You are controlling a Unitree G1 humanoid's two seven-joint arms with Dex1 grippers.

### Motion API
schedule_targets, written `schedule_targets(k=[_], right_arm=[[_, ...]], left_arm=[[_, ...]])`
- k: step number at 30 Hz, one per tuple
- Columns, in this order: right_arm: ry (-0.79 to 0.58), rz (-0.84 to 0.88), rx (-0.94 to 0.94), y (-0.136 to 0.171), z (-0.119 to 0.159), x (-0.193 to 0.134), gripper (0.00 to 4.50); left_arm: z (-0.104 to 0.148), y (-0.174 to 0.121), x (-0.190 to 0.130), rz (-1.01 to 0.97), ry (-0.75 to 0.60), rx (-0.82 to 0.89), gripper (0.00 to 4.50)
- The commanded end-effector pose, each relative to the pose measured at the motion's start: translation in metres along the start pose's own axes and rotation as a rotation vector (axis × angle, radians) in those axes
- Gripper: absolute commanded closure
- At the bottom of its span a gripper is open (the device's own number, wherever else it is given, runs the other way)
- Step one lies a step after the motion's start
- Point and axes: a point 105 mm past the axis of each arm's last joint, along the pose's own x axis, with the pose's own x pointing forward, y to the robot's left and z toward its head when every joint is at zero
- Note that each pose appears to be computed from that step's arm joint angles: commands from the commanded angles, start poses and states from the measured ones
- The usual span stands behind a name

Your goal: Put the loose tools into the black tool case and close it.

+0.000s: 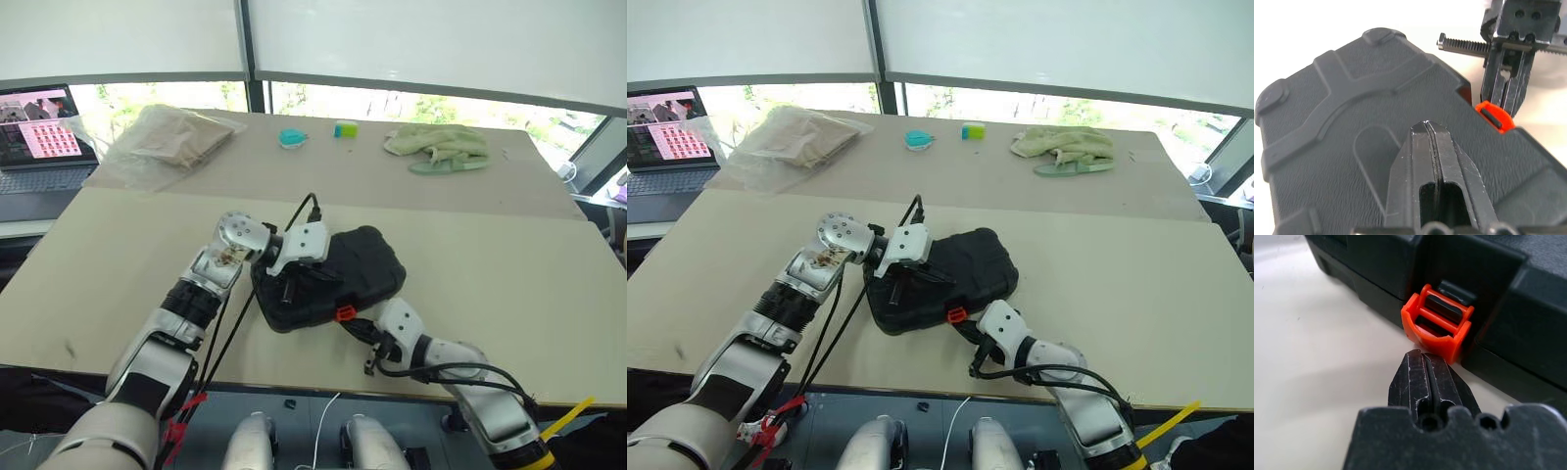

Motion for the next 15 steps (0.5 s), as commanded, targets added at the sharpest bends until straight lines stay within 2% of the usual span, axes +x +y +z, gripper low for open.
schedule_targets(k=[1,9,15], right_arm=[[-0.184,-0.082,-0.094,-0.018,0.047,-0.013,4.50],[-0.194,-0.038,-0.102,-0.011,0.055,-0.018,4.50],[-0.078,0.031,-0.041,0.000,0.040,-0.025,4.50]], left_arm=[[-0.020,-0.013,0.012,-0.063,0.076,-0.026,4.48],[-0.023,-0.013,0.012,-0.062,0.084,-0.024,4.48],[-0.025,-0.011,0.009,-0.057,0.091,-0.023,4.48]])
